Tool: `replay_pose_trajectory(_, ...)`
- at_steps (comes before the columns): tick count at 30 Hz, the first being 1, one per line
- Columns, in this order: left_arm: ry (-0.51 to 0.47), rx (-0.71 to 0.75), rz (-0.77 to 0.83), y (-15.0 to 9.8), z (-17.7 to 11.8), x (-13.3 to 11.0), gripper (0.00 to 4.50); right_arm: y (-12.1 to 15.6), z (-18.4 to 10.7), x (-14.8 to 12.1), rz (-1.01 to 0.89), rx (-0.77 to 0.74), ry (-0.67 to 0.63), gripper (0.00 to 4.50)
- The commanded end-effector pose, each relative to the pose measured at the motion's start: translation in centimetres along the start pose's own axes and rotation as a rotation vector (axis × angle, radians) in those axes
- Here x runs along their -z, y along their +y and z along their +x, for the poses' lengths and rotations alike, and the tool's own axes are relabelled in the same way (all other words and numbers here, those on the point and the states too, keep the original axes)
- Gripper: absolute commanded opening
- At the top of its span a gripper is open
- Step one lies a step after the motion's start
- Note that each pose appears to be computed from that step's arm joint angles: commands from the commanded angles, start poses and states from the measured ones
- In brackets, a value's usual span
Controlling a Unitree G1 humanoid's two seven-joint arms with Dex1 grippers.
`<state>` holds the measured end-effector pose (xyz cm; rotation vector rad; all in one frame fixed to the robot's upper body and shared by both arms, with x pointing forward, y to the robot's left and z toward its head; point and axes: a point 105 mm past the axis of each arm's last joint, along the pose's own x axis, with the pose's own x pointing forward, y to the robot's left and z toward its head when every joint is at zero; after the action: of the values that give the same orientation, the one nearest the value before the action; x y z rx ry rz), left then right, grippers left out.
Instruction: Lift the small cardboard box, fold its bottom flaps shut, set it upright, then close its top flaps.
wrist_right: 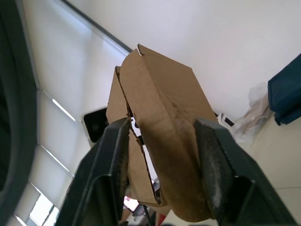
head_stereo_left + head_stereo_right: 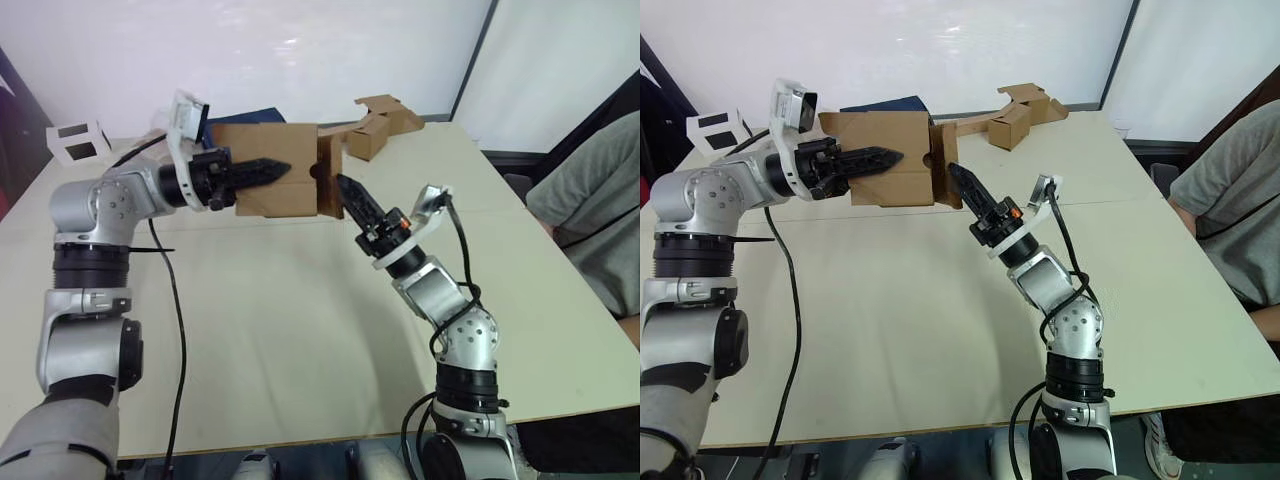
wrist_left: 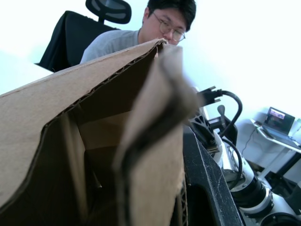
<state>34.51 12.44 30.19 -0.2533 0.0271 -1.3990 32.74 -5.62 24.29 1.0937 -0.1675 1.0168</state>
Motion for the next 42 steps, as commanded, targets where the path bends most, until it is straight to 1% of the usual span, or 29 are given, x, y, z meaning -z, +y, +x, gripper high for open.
replay_pose_trajectory(1, -0.046, 0.024, 0.045, -0.8, -0.2, -1.6, 0.0, 0.9, 0.2, -0.2, 0.092, -0.05, -0.036, 1.98)
replay_pose_trajectory(4, -0.047, 0.024, 0.044, -0.9, -0.2, -1.6, 0.0, 0.6, 0.0, 0.1, 0.09, -0.029, -0.026, 1.98)
replay_pose_trajectory(6, -0.047, 0.023, 0.044, -0.8, -0.2, -1.6, 0.0, 0.4, 0.0, 0.5, 0.082, -0.02, -0.012, 1.46)
replay_pose_trajectory(7, -0.047, 0.023, 0.044, -0.8, -0.2, -1.6, 0.0, 0.5, 0.0, 0.6, 0.079, -0.02, -0.005, 1.33)
replay_pose_trajectory(9, -0.046, 0.023, 0.044, -0.8, -0.1, -1.6, 0.0, 0.6, 0.0, 0.9, 0.075, -0.029, 0.006, 0.57)
replay_pose_trajectory(16, -0.031, 0.007, 0.048, -0.5, -0.1, -1.2, 0.0, 0.9, 0.2, 1.4, 0.049, -0.036, 0.023, 0.57)
replay_pose_trajectory(24, -0.038, -0.007, 0.048, -0.2, -0.1, -1.1, 0.0, 1.0, 0.5, 1.1, 0.021, -0.05, 0.003, 0.57)
replay_pose_trajectory(30, -0.048, -0.012, 0.043, -0.1, -0.3, -1.3, 0.0, 0.9, 0.4, 1.2, -0.016, -0.053, 0.021, 0.57)
replay_pose_trajectory(31, -0.048, -0.012, 0.043, -0.1, -0.3, -1.3, 0.0, 0.9, 0.3, 1.2, -0.019, -0.054, 0.025, 1.09)
replay_pose_trajectory(32, -0.047, -0.011, 0.042, -0.1, -0.3, -1.2, 0.0, 0.9, 0.3, 1.3, -0.017, -0.059, 0.029, 1.29)
replay_pose_trajectory(33, -0.047, -0.009, 0.041, -0.2, -0.3, -1.2, 0.0, 0.9, 0.3, 1.4, -0.015, -0.062, 0.033, 1.61)
replay_pose_trajectory(34, -0.046, -0.008, 0.04, -0.2, -0.3, -1.2, 0.0, 0.9, 0.3, 1.4, -0.013, -0.064, 0.035, 2.19)
replay_pose_trajectory(36, -0.045, -0.006, 0.037, -0.2, -0.4, -1.1, 0.0, 1.1, 0.3, 1.5, 0.001, -0.079, 0.043, 2.85)
replay_pose_trajectory(42, -0.049, -0.001, 0.033, -0.3, -0.4, -1.2, 0.0, 1.0, 0.5, 1.9, 0.009, -0.077, 0.053, 2.85)
